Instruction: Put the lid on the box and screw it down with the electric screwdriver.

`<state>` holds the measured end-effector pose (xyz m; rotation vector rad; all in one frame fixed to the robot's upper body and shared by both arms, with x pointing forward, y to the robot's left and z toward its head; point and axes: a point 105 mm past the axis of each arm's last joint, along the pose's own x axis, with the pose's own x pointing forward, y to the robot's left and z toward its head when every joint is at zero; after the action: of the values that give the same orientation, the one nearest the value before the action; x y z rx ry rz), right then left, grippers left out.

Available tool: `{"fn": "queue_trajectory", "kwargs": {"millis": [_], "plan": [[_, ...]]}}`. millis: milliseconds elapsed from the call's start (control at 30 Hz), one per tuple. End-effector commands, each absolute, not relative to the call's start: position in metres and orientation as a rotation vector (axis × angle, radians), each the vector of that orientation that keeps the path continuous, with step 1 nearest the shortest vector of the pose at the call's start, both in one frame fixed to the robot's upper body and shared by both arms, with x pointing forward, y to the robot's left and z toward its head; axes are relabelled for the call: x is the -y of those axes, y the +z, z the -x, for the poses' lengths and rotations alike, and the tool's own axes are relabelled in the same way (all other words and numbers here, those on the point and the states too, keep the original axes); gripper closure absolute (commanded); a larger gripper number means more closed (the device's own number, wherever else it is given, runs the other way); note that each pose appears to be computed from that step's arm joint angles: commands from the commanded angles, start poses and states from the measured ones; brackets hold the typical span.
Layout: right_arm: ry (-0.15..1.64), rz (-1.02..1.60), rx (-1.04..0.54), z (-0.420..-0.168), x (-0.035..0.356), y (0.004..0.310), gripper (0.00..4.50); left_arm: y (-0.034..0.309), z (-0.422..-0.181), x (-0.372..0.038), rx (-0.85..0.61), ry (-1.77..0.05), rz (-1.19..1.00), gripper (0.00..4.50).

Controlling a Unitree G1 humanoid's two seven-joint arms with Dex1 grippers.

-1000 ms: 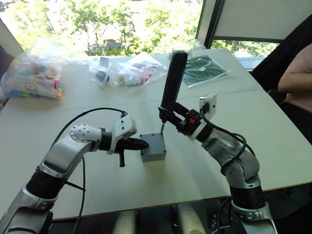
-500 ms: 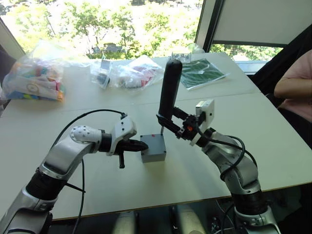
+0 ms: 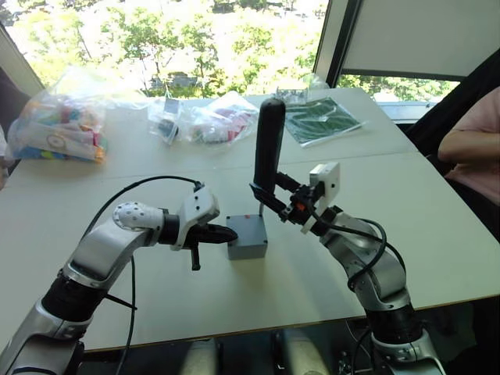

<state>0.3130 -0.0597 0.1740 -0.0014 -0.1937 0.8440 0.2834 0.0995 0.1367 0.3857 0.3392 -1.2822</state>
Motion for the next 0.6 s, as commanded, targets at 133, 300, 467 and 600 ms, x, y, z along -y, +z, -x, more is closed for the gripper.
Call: {"fn": "queue_trajectory", "kwargs": {"millis": [133, 300, 467, 600], "plan": [[0.808, -0.006, 0.003, -0.315, 0.068, 0.127, 2.72, 0.139, -0.281, -0.095, -0.319, -1.301, -0.398, 4.50], [0.811, -0.004, 0.025, -0.315, 0.068, 0.135, 2.72, 0.136, -0.279, -0.095, -0.328, -1.304, -0.392, 4.50], [0.806, -0.026, 0.167, -0.314, 0.074, 0.177, 2.72, 0.130, -0.278, -0.097, -0.346, -1.301, -0.397, 4.50], [0.809, -0.093, 0.324, -0.306, 0.089, 0.246, 2.72, 0.128, -0.278, -0.100, -0.353, -1.290, -0.395, 4.50]]}}
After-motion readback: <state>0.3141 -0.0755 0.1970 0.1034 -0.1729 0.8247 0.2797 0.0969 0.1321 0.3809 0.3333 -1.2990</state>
